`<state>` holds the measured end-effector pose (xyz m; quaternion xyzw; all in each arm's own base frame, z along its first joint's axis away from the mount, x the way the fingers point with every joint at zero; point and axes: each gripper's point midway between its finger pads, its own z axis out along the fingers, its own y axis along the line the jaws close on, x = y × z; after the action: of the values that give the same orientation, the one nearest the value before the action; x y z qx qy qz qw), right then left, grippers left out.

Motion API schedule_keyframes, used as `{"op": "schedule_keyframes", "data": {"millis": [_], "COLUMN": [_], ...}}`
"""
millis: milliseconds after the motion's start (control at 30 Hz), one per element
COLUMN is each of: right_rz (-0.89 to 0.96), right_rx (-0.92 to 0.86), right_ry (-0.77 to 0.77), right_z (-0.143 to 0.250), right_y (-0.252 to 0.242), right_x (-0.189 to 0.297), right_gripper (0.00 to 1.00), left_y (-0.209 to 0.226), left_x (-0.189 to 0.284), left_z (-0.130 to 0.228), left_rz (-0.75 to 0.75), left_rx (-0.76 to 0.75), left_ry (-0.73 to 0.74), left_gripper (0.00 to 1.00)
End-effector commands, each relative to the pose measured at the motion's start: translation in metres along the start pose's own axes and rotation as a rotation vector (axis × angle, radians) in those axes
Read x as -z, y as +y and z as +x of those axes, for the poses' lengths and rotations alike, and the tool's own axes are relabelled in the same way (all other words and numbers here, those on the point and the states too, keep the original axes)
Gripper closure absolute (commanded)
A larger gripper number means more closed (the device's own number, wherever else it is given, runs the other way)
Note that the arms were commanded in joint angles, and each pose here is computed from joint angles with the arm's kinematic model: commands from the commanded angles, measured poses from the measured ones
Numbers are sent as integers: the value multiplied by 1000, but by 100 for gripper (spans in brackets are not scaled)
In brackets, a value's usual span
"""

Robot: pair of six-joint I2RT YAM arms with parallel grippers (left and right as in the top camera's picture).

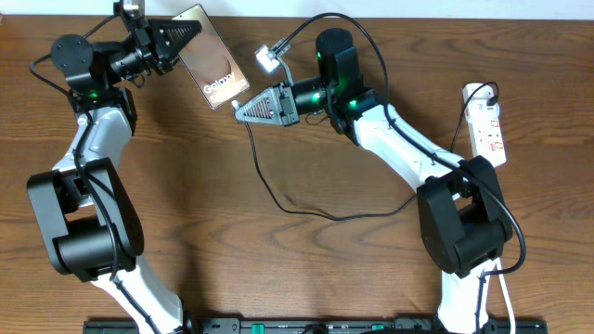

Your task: Plug charger to phone and switch on socket

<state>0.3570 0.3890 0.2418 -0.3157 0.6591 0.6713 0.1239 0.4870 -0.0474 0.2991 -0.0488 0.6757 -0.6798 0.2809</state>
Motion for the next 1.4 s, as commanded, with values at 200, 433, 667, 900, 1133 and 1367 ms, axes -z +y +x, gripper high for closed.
{"op": "schedule_keyframes", "data": {"millis": [200,433,667,900,1133,1367], "right_rz": [-4,-4,-7,-7,-7,-7], "right_rx": [9,16,21,18,18,19], "right_ry": [1,-6,-9,-9,-9,-9], "right_z": [-2,-5,-6,-6,-6,-6], "right_y": [4,5,6,6,6,6], "right_x": [-5,-5,-5,-5,-5,-5], "right_gripper": [99,99,99,99,99,99], "left_y": [-9,-9,-10,-10,-13,-13], "left_x": [-1,-2,-6,-6,-6,-6], "left_z": [-5,-2,1,-3,0,1], "left_rz": [9,9,12,14,18,18], "left_rx": [-17,-17,-15,28,5,2], "left_ry": [-12,3,12,-9,6,14], "left_gripper": [92,93,93,93,92,93]}}
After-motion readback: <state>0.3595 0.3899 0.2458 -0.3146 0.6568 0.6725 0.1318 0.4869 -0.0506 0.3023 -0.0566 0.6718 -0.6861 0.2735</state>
